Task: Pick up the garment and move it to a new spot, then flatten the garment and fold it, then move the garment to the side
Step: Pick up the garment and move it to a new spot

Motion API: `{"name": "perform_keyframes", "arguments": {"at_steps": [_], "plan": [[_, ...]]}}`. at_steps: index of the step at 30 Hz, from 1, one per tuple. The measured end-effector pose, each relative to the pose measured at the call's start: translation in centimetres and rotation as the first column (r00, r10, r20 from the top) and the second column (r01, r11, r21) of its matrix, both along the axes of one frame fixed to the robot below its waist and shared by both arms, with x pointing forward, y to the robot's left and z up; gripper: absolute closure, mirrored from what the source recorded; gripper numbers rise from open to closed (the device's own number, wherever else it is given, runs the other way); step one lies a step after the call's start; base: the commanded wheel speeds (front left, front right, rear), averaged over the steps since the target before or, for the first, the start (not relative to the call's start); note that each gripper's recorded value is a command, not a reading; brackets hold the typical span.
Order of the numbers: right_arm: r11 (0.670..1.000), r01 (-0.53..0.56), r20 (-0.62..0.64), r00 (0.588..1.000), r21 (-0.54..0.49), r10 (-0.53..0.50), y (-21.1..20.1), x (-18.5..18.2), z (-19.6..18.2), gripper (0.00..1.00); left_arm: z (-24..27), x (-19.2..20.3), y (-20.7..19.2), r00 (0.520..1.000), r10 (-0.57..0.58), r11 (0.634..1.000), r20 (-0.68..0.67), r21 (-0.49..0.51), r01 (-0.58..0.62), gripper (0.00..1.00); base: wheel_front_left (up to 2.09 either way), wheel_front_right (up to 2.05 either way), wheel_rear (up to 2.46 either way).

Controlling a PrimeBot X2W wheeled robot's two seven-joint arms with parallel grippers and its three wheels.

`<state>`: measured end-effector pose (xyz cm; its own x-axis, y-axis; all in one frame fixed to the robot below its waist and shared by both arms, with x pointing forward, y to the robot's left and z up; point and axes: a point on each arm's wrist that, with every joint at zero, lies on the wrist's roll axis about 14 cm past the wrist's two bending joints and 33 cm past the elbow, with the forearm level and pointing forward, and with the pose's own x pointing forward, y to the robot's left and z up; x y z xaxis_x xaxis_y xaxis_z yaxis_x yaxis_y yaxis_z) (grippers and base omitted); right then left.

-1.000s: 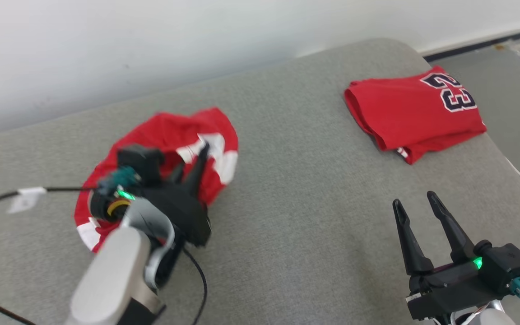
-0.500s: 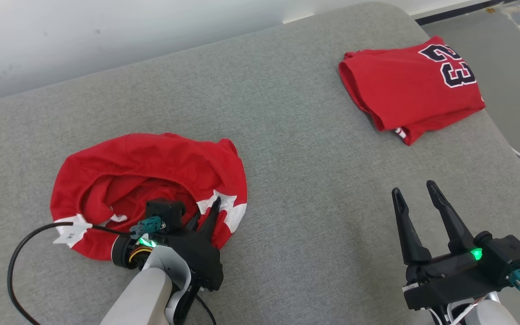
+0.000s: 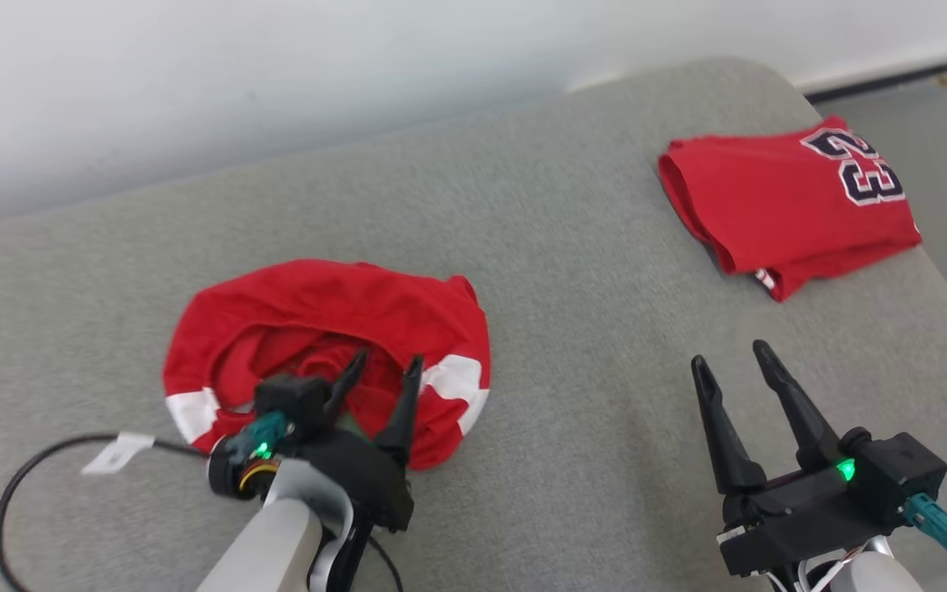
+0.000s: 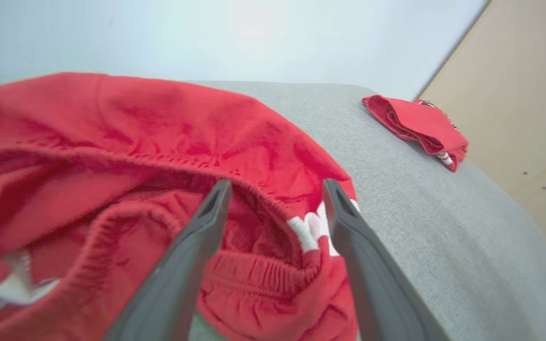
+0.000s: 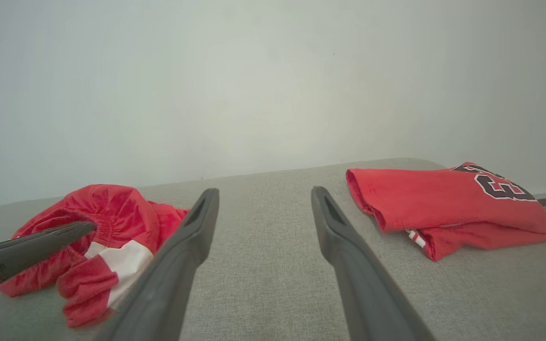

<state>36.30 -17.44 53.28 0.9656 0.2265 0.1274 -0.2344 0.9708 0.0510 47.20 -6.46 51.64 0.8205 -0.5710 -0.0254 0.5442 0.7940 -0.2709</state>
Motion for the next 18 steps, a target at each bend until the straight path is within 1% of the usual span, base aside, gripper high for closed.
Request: {"name": "perform_keyframes", "arguments": {"at_steps": [5,10,13,18], "plan": [[0.999,-0.047,0.03,0.998,0.005,0.047,1.5,-0.4,0.9,0.0,2.2,-0.5,4.0,0.989,0.117,0.993,0.095,-0.033,-0.114,0.0,0.0,0.0,0.0],[0.997,-0.08,0.055,0.995,0.009,0.08,2.7,-0.9,1.6,0.0,3.5,-1.9,8.9,0.958,0.248,0.968,0.145,-0.067,-0.241,0.0,0.0,0.0,0.0],[0.995,-0.101,0.067,0.993,0.013,0.1,3.5,-0.9,1.9,0.0,4.3,-3.0,12.0,0.932,0.319,0.947,0.175,-0.086,-0.308,0.0,0.0,0.0,0.0],[0.992,-0.127,0.081,0.989,0.003,0.127,4.5,-1.1,2.2,0.0,5.3,-5.5,17.1,0.87,0.445,0.895,0.21,-0.112,-0.431,0.0,0.0,0.0,0.0]]}}
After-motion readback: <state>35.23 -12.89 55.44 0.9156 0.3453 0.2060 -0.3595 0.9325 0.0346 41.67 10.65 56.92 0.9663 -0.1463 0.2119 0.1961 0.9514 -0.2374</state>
